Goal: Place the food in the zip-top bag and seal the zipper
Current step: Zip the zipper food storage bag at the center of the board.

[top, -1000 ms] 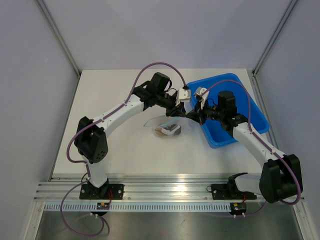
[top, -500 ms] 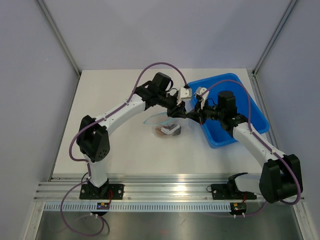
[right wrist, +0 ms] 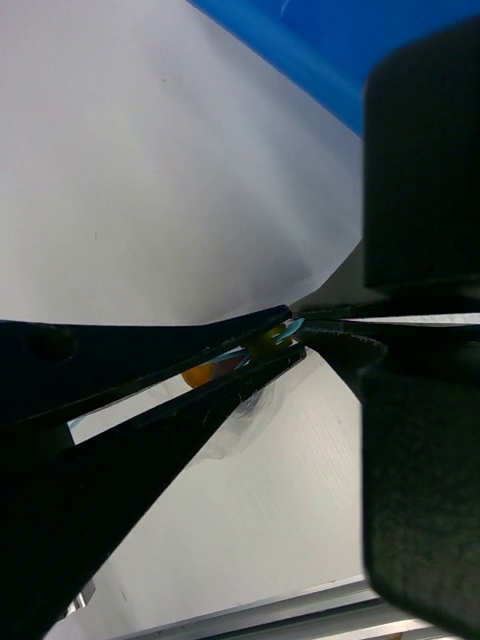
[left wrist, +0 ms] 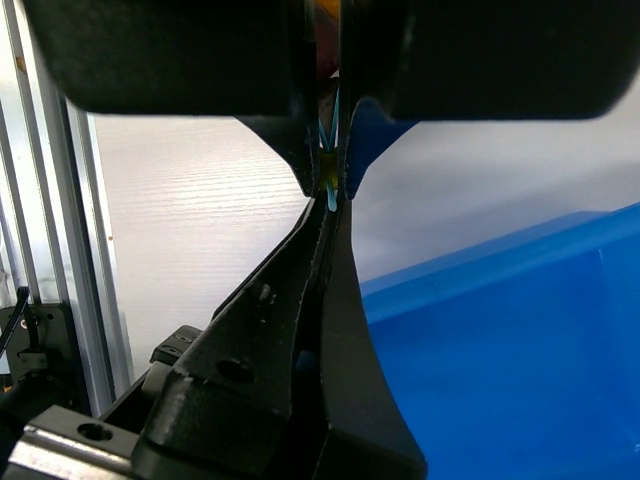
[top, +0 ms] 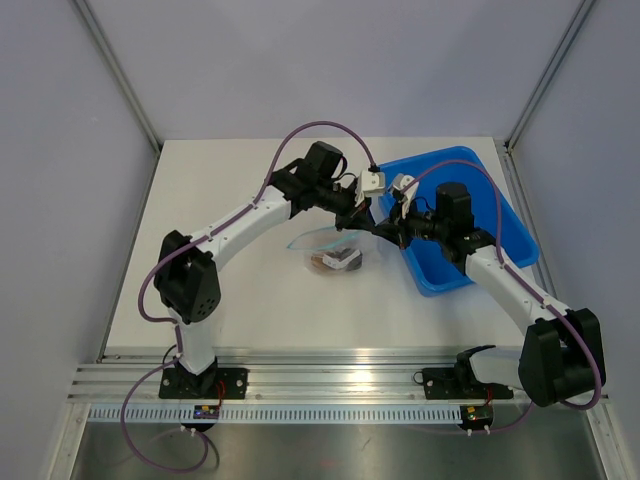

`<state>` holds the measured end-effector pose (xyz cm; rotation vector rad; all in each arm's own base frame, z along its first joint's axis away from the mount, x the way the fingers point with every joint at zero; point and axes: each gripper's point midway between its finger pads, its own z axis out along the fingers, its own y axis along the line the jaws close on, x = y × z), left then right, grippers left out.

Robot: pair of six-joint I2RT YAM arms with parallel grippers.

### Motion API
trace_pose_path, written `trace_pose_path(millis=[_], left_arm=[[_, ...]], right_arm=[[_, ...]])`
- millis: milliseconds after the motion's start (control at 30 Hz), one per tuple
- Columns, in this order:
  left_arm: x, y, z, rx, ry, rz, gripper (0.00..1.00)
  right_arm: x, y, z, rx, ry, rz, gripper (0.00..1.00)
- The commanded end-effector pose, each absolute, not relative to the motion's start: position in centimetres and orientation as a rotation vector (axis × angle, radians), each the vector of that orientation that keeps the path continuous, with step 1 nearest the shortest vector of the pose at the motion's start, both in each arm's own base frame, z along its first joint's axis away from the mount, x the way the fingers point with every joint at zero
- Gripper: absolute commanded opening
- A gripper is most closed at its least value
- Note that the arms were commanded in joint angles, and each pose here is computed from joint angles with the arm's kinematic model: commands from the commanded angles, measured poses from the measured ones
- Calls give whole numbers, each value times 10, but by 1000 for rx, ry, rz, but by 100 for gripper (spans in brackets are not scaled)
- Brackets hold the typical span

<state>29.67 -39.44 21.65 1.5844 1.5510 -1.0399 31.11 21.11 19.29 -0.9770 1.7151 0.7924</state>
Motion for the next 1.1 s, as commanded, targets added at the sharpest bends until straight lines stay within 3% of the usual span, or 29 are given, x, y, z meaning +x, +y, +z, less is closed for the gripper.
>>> trace_pose_path(millis=[0,533,867,1067], left_arm=[[299,-399,227,1589,1519,-1040,0],[312,-354,210,1526,1689,-955,0],[336,-283,183,1190,2024,-855,0],[333,-250,180,1063,2077,-778,0]], right_arm=[[324,207,215,-928,1633,711,0],[361,166,223,-553,1650,466,0],[372,159,217,-430,1683,460,0],[372,159,222,-405,1666,476,0]])
